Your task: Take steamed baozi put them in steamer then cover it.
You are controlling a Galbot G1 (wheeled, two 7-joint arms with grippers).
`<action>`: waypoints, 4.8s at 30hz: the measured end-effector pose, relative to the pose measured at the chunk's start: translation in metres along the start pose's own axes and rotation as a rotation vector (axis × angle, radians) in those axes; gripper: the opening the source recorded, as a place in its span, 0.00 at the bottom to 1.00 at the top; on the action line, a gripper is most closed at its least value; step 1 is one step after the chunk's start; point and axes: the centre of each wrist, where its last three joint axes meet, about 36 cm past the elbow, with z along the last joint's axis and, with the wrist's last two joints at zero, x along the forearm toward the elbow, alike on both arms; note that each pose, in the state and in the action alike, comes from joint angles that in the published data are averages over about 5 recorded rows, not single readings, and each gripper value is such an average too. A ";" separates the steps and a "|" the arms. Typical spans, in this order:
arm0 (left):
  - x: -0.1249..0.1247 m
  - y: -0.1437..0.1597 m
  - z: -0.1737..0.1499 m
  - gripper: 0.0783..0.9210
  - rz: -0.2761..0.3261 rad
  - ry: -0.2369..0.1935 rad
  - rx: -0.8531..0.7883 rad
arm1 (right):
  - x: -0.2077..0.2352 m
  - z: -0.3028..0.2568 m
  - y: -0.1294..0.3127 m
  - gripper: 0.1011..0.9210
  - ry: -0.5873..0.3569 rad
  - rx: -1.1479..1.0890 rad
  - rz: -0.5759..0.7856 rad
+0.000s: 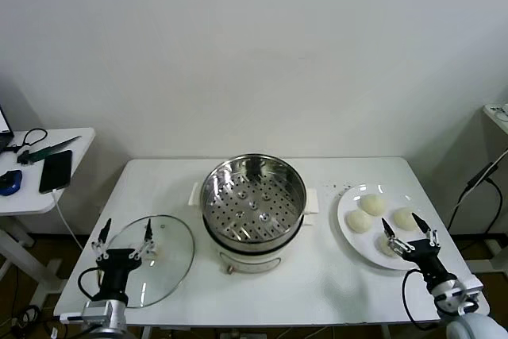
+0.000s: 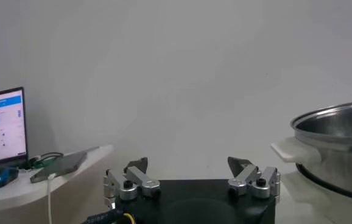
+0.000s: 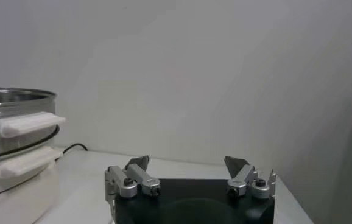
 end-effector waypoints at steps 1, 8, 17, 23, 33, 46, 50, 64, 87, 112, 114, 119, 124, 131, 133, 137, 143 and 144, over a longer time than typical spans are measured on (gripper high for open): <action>0.000 0.000 0.000 0.88 -0.002 0.000 -0.001 | -0.001 -0.001 -0.002 0.88 0.005 0.009 -0.007; 0.000 -0.005 0.001 0.88 -0.016 0.003 -0.012 | -0.026 -0.030 -0.043 0.88 0.100 0.167 -0.145; 0.001 -0.008 0.002 0.88 -0.001 -0.009 -0.016 | -0.078 -0.090 -0.108 0.88 0.330 0.484 -0.428; 0.000 -0.006 0.005 0.88 -0.007 -0.004 -0.013 | -0.127 -0.120 -0.129 0.88 0.481 0.664 -0.576; -0.005 0.001 0.007 0.88 -0.032 0.013 -0.008 | -0.213 -0.160 -0.127 0.88 0.704 0.905 -0.757; -0.008 0.004 0.011 0.88 -0.042 0.029 -0.010 | -0.296 -0.177 -0.095 0.88 0.884 1.105 -0.866; -0.007 0.007 0.015 0.88 -0.047 0.036 -0.015 | -0.312 -0.175 -0.086 0.88 0.919 1.135 -0.885; -0.008 0.007 0.022 0.88 -0.057 0.050 -0.014 | -0.343 -0.163 -0.065 0.88 0.984 1.217 -0.926; -0.006 0.006 0.024 0.88 -0.071 0.063 -0.015 | -0.353 -0.153 -0.054 0.73 1.014 1.239 -0.957; 0.003 0.005 0.021 0.88 -0.058 0.069 -0.017 | -0.366 -0.318 -0.021 0.72 0.702 1.487 -1.051; 0.004 0.004 0.021 0.88 -0.054 0.070 -0.016 | -0.368 -0.341 -0.007 0.72 0.647 1.535 -1.073; 0.006 0.002 0.021 0.88 -0.045 0.076 -0.013 | -0.369 -0.391 0.043 0.72 0.505 1.672 -1.148; 0.010 0.001 0.022 0.88 -0.035 0.083 -0.017 | -0.368 -0.424 0.103 0.72 0.372 1.830 -1.241; 0.015 0.003 0.026 0.88 -0.029 0.090 -0.029 | -0.363 -0.437 0.190 0.72 0.185 2.077 -1.367; 0.017 0.004 0.026 0.88 -0.028 0.093 -0.032 | -0.362 -0.434 0.210 0.72 0.143 2.142 -1.395; 0.020 0.006 0.028 0.88 -0.027 0.099 -0.037 | -0.360 -0.423 0.246 0.72 0.065 2.258 -1.445; 0.026 0.010 0.029 0.88 -0.031 0.105 -0.044 | -0.359 -0.399 0.285 0.72 -0.028 2.378 -1.505; 0.027 0.010 0.029 0.88 -0.031 0.106 -0.045 | -0.359 -0.395 0.291 0.72 -0.040 2.393 -1.513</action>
